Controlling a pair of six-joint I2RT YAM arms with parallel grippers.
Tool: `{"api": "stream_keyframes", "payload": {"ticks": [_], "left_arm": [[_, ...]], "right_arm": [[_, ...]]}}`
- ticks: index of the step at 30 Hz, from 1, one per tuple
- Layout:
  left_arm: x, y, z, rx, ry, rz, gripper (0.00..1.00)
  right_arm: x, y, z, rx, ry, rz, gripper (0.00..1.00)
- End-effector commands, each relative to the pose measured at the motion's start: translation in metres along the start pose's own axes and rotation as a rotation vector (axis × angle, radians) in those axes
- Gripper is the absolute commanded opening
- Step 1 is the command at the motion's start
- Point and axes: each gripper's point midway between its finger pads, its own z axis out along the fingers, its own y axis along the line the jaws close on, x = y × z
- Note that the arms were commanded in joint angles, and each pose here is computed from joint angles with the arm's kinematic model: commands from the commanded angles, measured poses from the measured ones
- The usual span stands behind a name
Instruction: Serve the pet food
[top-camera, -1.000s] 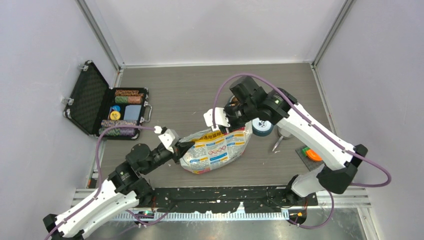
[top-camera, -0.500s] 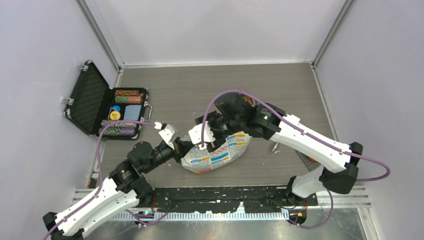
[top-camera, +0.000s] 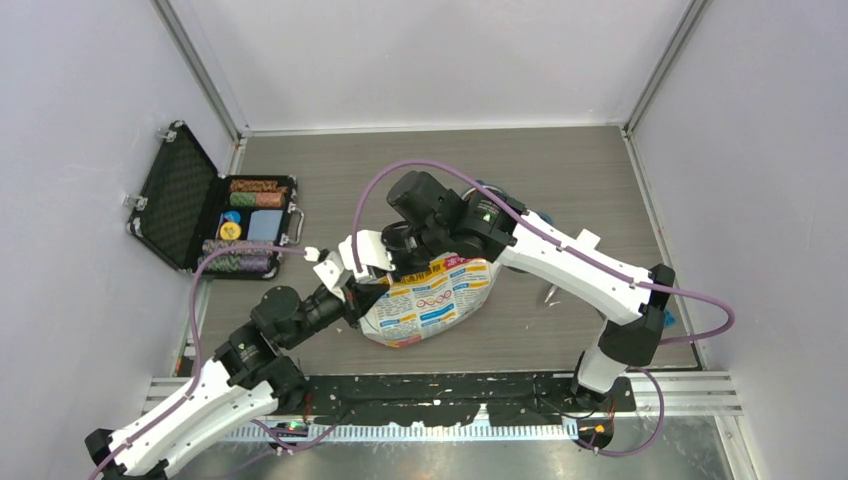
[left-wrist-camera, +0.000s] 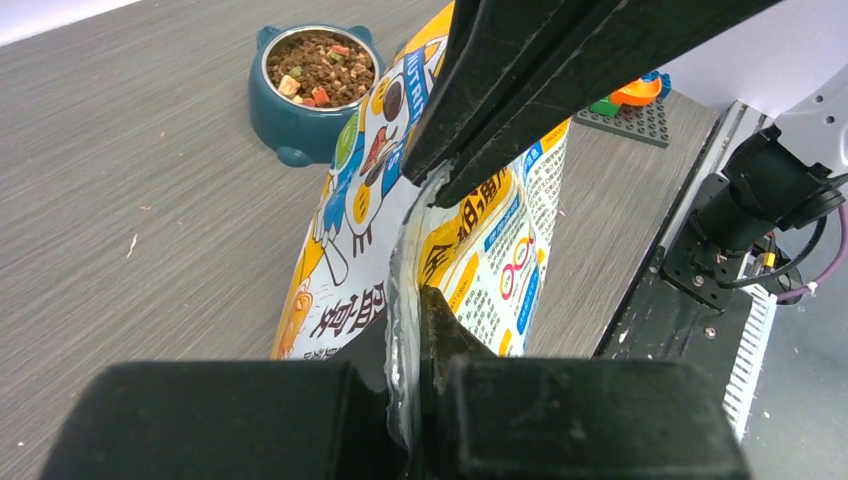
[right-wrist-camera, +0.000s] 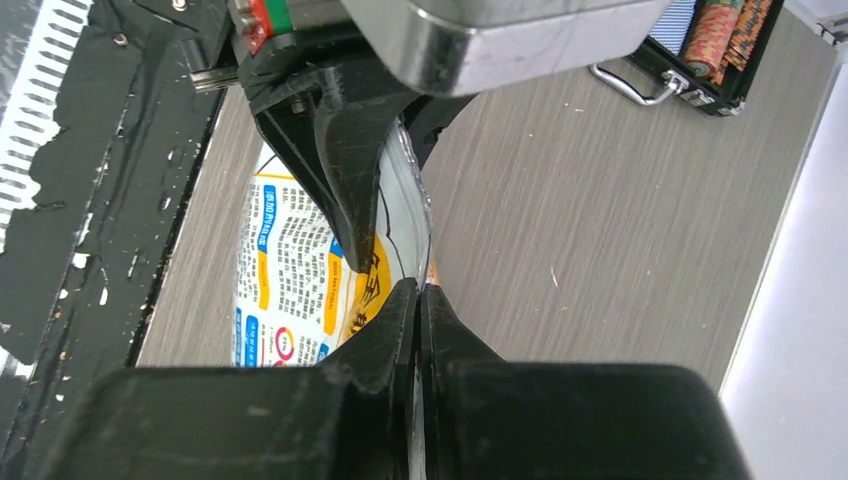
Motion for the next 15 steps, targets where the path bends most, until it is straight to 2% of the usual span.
{"api": "stream_keyframes", "payload": {"ticks": [1, 2, 3, 4, 5, 7, 8, 9, 10, 12, 13, 14, 15], "left_arm": [[-0.065, 0.0, -0.01, -0.017, -0.235, 0.034, 0.0], [-0.066, -0.001, -0.012, -0.015, -0.242, 0.033, 0.0], [-0.067, -0.001, -0.013, -0.013, -0.25, 0.03, 0.07], [-0.069, -0.002, -0.014, -0.009, -0.258, 0.027, 0.28], [-0.071, -0.003, -0.015, -0.003, -0.268, 0.027, 0.4], [-0.076, -0.007, -0.016, 0.018, -0.287, 0.031, 0.52], [-0.078, -0.008, -0.016, 0.023, -0.297, 0.032, 0.54], [-0.08, -0.009, -0.015, 0.026, -0.305, 0.034, 0.53], [-0.082, -0.009, -0.015, 0.029, -0.311, 0.037, 0.44], [-0.084, -0.012, -0.014, 0.045, -0.308, 0.056, 0.14], [-0.083, -0.013, -0.013, 0.051, -0.298, 0.067, 0.06], [-0.082, -0.014, -0.012, 0.056, -0.284, 0.076, 0.01], [-0.079, -0.014, -0.011, 0.059, -0.271, 0.084, 0.0]], "right_arm": [[-0.014, 0.003, -0.01, -0.01, -0.028, 0.003, 0.05], [-0.013, 0.004, -0.009, -0.01, -0.028, 0.005, 0.05], [-0.015, 0.003, -0.009, -0.003, -0.034, 0.002, 0.05], [-0.015, 0.004, -0.009, -0.002, -0.036, 0.005, 0.05], [-0.016, 0.003, -0.009, 0.003, -0.042, 0.004, 0.05], [-0.018, 0.002, -0.01, 0.008, -0.048, 0.006, 0.05], [-0.019, 0.002, -0.01, 0.008, -0.05, 0.006, 0.05], [-0.019, 0.003, -0.01, 0.006, -0.049, 0.005, 0.05], [-0.019, 0.003, -0.01, 0.004, -0.047, 0.007, 0.05], [-0.02, 0.004, -0.011, 0.004, -0.049, 0.008, 0.05], [-0.02, 0.004, -0.012, 0.006, -0.052, 0.012, 0.05], [-0.022, 0.002, -0.013, 0.017, -0.058, 0.014, 0.05], [-0.023, 0.001, -0.014, 0.024, -0.061, 0.019, 0.05]]}}
